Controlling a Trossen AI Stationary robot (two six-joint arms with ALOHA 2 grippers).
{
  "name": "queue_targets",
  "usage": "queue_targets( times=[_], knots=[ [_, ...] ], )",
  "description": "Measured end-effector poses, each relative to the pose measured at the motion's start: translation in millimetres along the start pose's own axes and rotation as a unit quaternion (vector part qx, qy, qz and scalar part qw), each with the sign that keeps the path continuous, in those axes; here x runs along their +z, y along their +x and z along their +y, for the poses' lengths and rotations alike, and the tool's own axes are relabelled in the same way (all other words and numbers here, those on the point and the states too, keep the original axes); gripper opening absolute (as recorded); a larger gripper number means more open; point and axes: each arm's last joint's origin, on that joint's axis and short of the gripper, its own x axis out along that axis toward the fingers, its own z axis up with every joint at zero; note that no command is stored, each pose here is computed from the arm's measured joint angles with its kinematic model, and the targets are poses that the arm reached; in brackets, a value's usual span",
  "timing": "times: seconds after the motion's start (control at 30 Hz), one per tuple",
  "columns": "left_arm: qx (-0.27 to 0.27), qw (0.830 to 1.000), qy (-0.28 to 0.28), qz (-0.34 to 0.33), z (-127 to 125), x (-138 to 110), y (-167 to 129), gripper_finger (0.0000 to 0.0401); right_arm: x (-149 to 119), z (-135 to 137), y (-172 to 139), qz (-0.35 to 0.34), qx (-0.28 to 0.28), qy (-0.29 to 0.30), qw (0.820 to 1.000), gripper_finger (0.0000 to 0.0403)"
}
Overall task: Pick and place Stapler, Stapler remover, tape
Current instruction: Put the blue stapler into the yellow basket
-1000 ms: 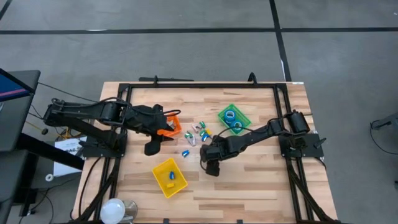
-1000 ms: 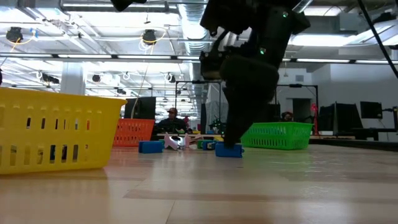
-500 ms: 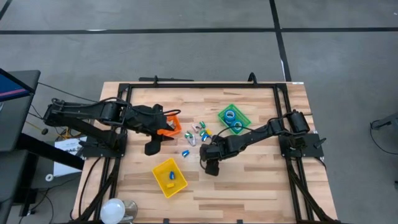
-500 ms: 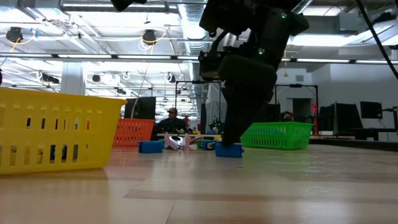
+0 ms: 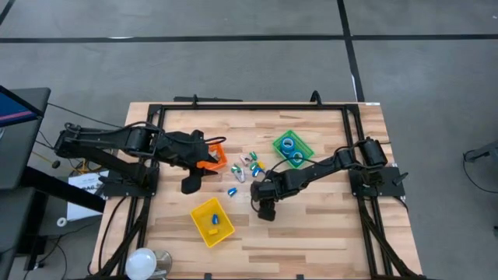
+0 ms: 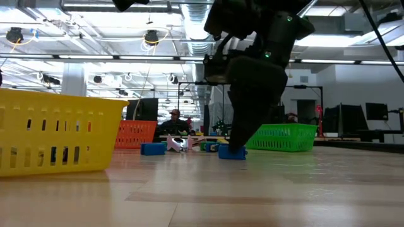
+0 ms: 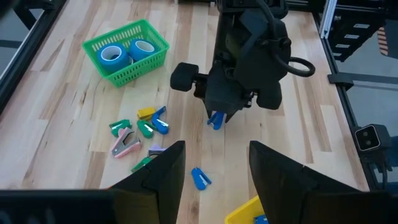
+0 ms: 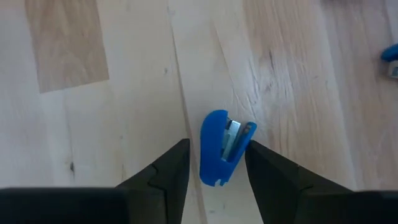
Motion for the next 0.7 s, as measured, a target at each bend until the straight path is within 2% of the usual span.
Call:
queue_targets(
  times=[0.3, 0.6, 0.7],
  knots=[
    [0.000, 1.000, 0.000, -0.002, -0.1, 0.4, -0.1, 0.0168, -2.9, 0.2, 4.5, 0.018, 0.009, -0.003, 1.000, 0.0145],
    [-0.001, 1.000, -0.001, -0.008, -0.3, 1.6, -0.1, 0.0168, -3.2, 0.0, 4.5, 0.020, 0.008, -0.003, 1.000, 0.0210],
    [-0.002, 1.000, -0.001, -0.009, -0.3, 1.7, -0.1, 0.0168, -3.2, 0.0, 4.5, 0.020, 0.008, -0.003, 1.000, 0.0216]
  ],
)
